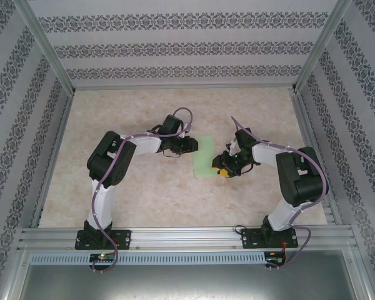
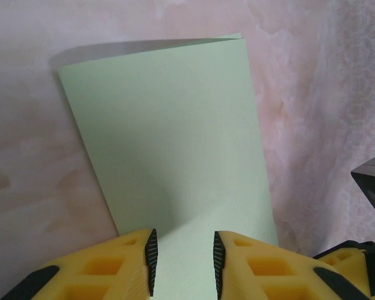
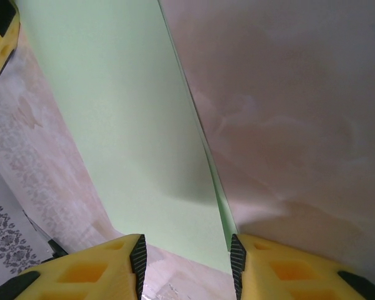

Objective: Fold a paper plane with a square sheet of paper (fold left side to right side)
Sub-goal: Fold the triangle a second time at the center of the table.

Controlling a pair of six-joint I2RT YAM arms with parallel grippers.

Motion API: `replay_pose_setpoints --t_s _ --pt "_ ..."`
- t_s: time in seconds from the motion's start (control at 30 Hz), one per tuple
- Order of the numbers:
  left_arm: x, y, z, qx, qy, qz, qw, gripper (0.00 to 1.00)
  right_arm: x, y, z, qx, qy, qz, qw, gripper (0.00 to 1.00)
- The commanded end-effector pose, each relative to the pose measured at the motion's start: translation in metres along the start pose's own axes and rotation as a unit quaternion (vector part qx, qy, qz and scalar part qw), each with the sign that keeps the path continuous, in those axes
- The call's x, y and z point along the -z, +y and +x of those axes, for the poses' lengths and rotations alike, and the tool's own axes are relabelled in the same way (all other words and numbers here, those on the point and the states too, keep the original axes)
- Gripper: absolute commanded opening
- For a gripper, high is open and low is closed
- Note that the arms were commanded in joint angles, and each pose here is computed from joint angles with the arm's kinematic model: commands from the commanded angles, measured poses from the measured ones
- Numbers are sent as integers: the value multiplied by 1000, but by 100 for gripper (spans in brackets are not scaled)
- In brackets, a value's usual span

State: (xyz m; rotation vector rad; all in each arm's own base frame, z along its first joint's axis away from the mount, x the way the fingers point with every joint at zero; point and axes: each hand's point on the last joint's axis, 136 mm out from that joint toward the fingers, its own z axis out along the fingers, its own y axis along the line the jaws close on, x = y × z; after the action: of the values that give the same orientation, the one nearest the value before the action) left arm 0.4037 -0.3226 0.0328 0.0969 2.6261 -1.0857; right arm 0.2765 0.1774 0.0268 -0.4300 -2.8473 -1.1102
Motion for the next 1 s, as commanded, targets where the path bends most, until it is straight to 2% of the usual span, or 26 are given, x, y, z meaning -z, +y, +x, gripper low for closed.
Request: replay_pose_setpoints --t_s 0.0,0.23,0.4,0.57,0.67,0.83,0.97 --pt "-4 17 13 5 17 -19 1000 33 -4 10 -3 6 2 -12 1000 43" --pt "-3 12 12 2 16 -10 1000 34 -5 20 -10 15 -7 -31 999 43" --pt "6 -3 4 -13 5 9 1000 39 -3 26 -13 21 -11 -39 999 43" --pt "41 -35 -18 -54 -43 47 997 49 -3 34 -19 30 -11 -48 998 44" --pt "69 -50 -22 -92 -78 45 992 55 -1 43 -26 36 -13 -59 998 45" --pt "105 -58 -2 -147 -114 18 982 63 5 53 -39 41 -21 -66 997 45" --pt "110 -69 34 -201 -108 -18 974 71 9 63 -50 40 -22 -77 996 45"
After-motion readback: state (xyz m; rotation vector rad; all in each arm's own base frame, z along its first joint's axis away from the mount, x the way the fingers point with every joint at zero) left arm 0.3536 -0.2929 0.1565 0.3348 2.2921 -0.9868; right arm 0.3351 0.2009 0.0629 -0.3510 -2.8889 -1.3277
